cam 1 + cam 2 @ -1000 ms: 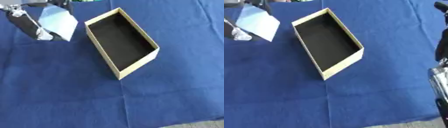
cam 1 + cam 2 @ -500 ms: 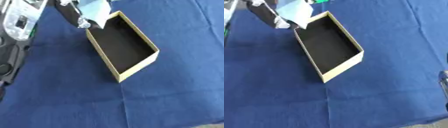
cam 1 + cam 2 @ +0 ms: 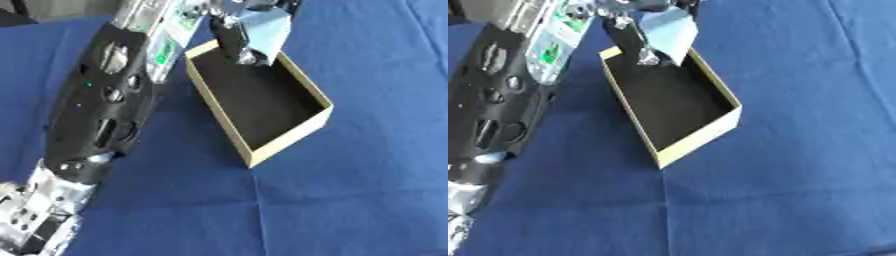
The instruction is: Pick up objects on the table and place them in the box.
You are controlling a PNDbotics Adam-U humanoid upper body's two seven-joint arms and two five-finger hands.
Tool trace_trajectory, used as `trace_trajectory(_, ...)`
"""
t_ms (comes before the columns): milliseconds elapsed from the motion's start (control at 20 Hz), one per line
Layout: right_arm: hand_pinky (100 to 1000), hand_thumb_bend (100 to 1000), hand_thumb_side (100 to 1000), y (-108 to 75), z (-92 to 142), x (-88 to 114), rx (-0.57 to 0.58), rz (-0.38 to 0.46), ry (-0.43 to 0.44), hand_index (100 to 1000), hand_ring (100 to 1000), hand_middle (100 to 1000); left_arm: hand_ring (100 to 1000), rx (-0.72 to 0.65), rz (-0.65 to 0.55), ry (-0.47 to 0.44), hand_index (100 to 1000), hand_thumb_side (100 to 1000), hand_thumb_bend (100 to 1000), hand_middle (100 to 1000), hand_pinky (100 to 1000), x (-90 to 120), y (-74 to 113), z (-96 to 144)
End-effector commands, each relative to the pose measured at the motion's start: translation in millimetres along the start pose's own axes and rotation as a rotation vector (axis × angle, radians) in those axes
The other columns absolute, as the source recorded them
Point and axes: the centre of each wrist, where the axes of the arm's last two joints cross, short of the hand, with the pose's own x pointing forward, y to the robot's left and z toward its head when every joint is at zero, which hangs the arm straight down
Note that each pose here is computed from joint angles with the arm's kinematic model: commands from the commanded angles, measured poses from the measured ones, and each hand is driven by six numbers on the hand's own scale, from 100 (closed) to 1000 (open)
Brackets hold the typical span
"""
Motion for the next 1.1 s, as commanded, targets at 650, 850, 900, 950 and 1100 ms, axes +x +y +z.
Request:
trace_trajectory(650,752,100,989,-1.5,-4,4,-0.011,0.013,-0.023,841,895,593,486,-0.265,0.038,-0.104,436,195,100,339,466,21,-56.9,-22)
trace_trajectory(850,752,100,988,-1.9,-3,4,-0.013,0.019,-0.022,841,895,592,534,-0.32,0.064,-0.105,539,189,100,435,498,23,-64.0,-22)
trace_trajectory(900,752,100,988,-1.9,-3,4,-0.013,0.02,-0.022,841,895,592,562,-0.334,0.068,-0.107,586,251,100,476,516,23,-65.2,-23)
trace_trajectory(950,751,100,988,-1.9,-3,4,-0.013,0.02,-0.022,841,895,592,584,-0.35,0.071,-0.109,610,292,100,499,532,24,-66.2,-23)
trace_trajectory(1100,751,100,987,-2.2,-3,4,-0.016,0.021,-0.024,840,894,592,725,-0.42,0.06,-0.103,760,553,479,667,627,23,-67.6,-22)
